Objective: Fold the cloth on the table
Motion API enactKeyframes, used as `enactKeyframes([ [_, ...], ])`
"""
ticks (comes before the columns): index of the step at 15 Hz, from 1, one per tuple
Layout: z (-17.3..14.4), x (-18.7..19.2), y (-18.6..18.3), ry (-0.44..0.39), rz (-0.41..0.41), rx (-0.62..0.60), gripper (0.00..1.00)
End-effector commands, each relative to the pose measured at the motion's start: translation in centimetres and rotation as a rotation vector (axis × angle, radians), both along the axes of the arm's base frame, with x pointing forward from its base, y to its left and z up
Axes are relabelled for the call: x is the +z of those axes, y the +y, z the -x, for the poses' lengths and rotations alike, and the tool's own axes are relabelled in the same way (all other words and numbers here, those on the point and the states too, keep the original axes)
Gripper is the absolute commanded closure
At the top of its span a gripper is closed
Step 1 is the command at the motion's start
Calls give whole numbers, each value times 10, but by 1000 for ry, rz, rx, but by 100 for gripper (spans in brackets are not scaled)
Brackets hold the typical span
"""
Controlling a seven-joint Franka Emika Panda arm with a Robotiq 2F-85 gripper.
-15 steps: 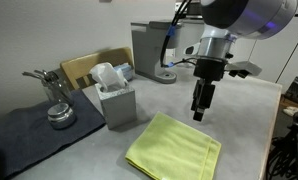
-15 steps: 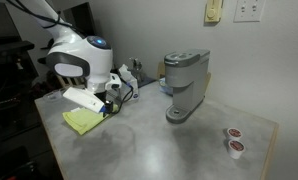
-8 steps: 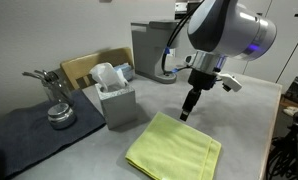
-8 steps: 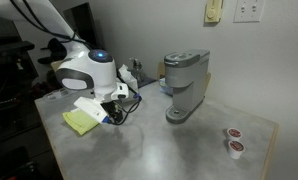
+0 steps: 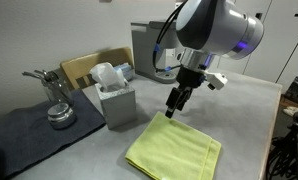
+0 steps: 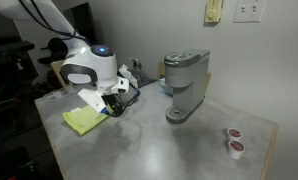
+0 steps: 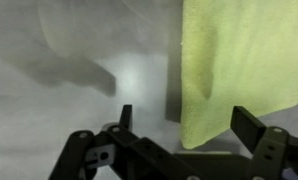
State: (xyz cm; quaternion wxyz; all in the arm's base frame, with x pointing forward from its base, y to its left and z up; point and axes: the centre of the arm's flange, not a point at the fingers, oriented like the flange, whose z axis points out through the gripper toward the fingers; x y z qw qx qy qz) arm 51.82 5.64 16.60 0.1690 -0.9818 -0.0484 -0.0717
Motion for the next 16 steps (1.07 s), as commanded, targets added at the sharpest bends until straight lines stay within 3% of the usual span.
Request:
enactKeyframes([
  [1, -15, 18, 7, -16, -9, 15, 0],
  [5, -20, 14, 9, -18, -21, 11, 0],
  [16, -9, -2, 18, 81, -64, 86, 0],
])
